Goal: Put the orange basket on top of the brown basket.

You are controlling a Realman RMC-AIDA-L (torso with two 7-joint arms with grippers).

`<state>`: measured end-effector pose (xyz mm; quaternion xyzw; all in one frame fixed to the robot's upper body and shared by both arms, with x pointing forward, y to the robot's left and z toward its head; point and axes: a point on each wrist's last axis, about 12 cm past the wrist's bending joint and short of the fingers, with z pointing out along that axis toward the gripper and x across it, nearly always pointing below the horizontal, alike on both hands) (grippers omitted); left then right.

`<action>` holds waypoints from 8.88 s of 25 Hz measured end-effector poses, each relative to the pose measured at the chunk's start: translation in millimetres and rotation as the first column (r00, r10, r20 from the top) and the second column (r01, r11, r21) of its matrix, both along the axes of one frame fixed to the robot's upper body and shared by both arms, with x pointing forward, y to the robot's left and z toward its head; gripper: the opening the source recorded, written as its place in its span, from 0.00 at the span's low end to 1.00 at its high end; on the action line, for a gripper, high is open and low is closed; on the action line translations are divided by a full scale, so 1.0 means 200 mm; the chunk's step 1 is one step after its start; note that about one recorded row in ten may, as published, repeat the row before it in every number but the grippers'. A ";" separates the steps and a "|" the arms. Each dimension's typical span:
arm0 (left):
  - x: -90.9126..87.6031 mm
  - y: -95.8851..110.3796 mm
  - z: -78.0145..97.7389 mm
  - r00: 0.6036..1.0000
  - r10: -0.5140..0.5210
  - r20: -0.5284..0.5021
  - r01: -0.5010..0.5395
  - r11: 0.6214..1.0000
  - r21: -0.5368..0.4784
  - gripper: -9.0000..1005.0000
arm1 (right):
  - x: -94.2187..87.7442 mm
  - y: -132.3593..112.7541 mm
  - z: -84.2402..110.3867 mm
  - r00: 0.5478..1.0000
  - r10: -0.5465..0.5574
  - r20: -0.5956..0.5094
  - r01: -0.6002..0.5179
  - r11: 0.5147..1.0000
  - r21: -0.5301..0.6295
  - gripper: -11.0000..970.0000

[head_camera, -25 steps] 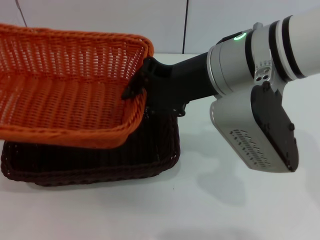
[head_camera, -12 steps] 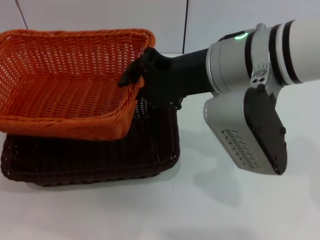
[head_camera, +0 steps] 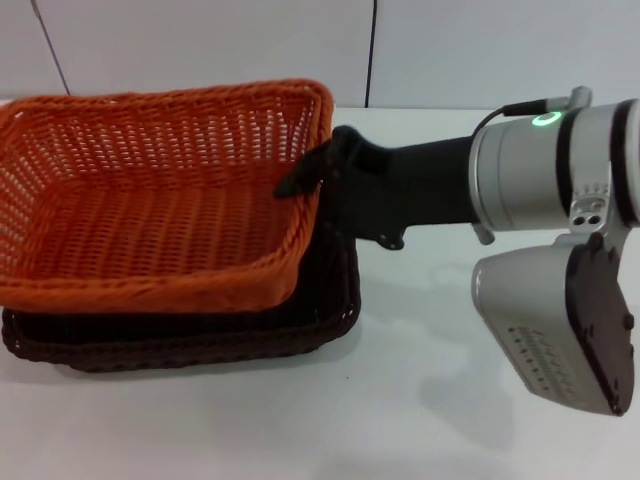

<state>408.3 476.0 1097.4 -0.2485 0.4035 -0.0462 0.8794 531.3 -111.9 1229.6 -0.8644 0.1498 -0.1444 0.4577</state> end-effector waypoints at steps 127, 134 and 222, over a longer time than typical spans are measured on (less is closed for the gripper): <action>-0.07 0.02 -0.06 0.999 -0.011 -0.049 0.008 0.998 -0.062 0.53 | -0.02 -0.32 -0.19 0.986 0.134 -0.102 -0.102 0.958 0.268 0.29; -0.08 0.02 -0.06 0.999 -0.009 -0.045 0.006 0.998 -0.060 0.53 | 0.01 -0.34 -0.23 0.993 0.115 -0.035 -0.104 0.966 0.236 0.25; -0.05 0.08 -0.05 0.994 -0.026 -0.110 0.017 0.997 -0.078 0.53 | -0.28 -0.53 0.01 0.940 -0.308 -0.146 0.296 0.526 0.798 0.31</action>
